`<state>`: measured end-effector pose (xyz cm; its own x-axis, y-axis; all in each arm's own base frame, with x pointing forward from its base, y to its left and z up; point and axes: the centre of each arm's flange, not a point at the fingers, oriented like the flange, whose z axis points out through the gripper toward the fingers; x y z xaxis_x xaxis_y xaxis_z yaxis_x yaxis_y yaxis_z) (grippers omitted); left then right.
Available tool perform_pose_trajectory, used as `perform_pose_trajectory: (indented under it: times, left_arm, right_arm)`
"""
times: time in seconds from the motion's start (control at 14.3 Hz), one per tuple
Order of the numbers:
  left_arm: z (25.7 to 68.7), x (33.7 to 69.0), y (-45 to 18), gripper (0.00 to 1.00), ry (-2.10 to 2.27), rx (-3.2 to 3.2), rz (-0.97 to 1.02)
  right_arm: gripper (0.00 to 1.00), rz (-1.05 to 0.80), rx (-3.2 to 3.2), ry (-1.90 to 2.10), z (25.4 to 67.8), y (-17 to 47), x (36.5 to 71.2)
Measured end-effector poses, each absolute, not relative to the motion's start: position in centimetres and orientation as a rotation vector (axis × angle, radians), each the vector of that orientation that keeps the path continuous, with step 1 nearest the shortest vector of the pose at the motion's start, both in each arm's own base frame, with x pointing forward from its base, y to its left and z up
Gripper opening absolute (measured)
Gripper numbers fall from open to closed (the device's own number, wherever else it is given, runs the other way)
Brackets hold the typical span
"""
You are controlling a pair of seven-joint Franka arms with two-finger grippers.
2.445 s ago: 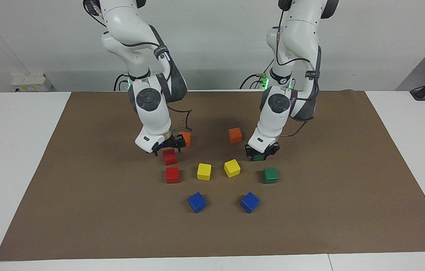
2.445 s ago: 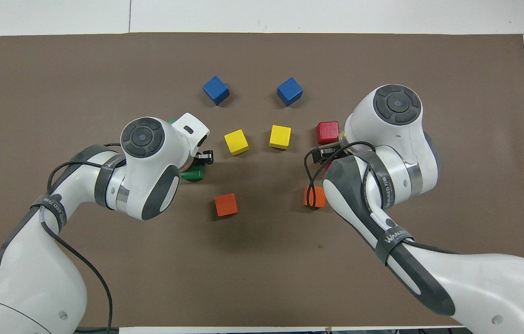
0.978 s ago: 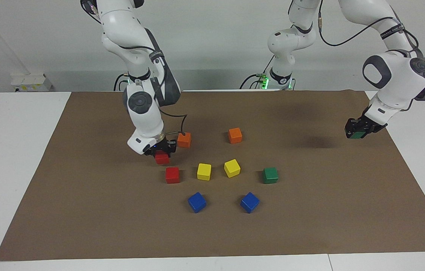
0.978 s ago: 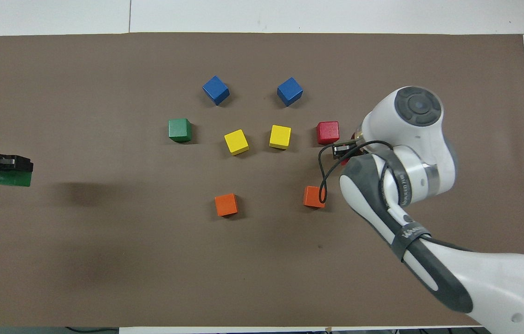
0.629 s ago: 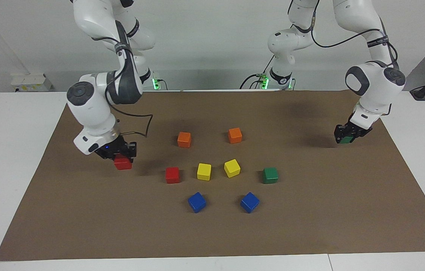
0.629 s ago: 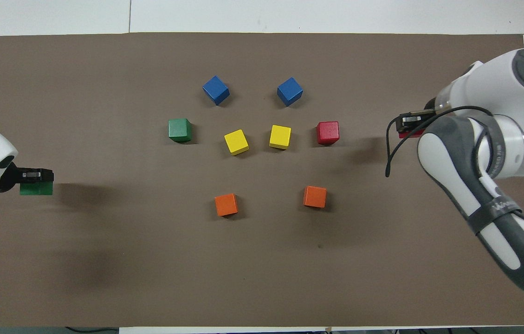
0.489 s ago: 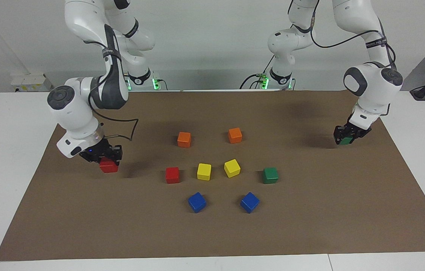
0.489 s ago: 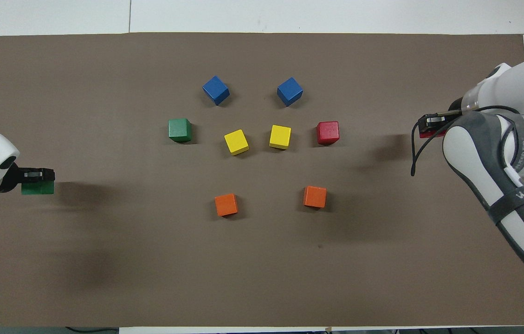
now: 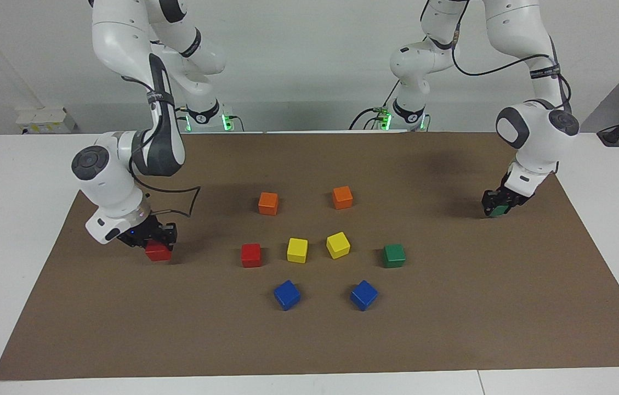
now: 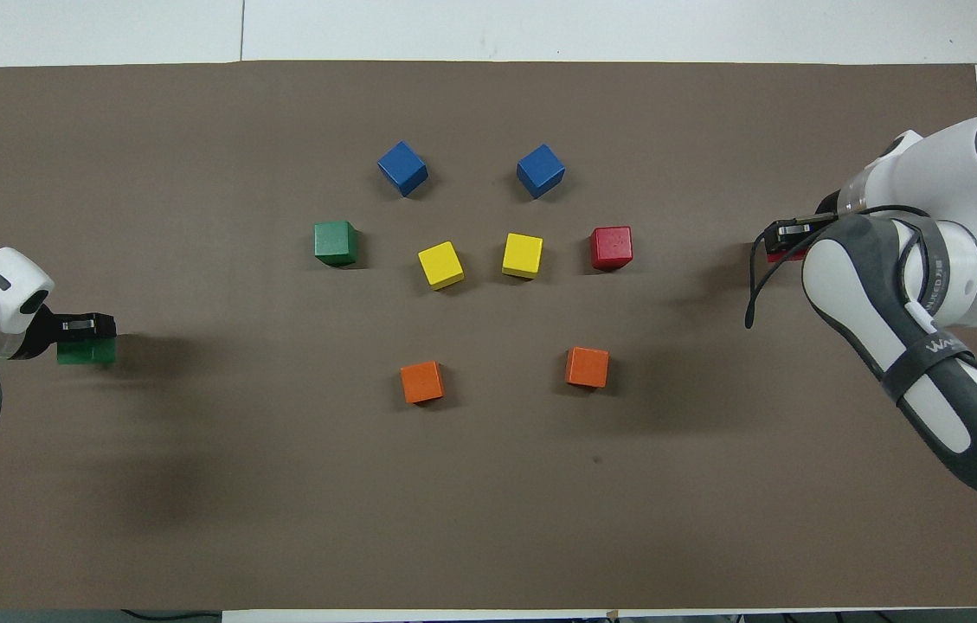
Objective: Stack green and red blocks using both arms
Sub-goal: 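Set green down with the left gripper while the right gripper sets red down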
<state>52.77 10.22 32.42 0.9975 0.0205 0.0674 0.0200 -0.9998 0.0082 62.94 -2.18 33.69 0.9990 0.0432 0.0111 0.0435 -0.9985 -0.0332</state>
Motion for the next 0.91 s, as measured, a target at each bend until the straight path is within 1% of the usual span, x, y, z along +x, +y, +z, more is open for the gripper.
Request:
perform_pose_trajectory:
  times: [0.35,0.7,0.77,0.91]
  left_arm:
    - [30.5,53.1,10.1,0.55,0.030,3.129,0.097]
    - [30.3,53.1,10.1,0.55,0.027,3.129,0.095]
    - [30.3,53.1,10.0,0.59,0.021,3.129,0.095]
    - [30.7,53.4,10.0,0.80,0.000,3.129,0.093]
  right_arm:
    - [0.55,0.016,-3.110,-0.080,31.8,-2.2,62.4]
    - [0.55,0.045,-3.122,-0.086,30.7,-2.7,61.9]
    - [0.55,0.048,-3.122,-0.087,30.6,-2.6,61.9]
    - [0.55,0.053,-3.123,-0.090,30.4,-2.6,61.8]
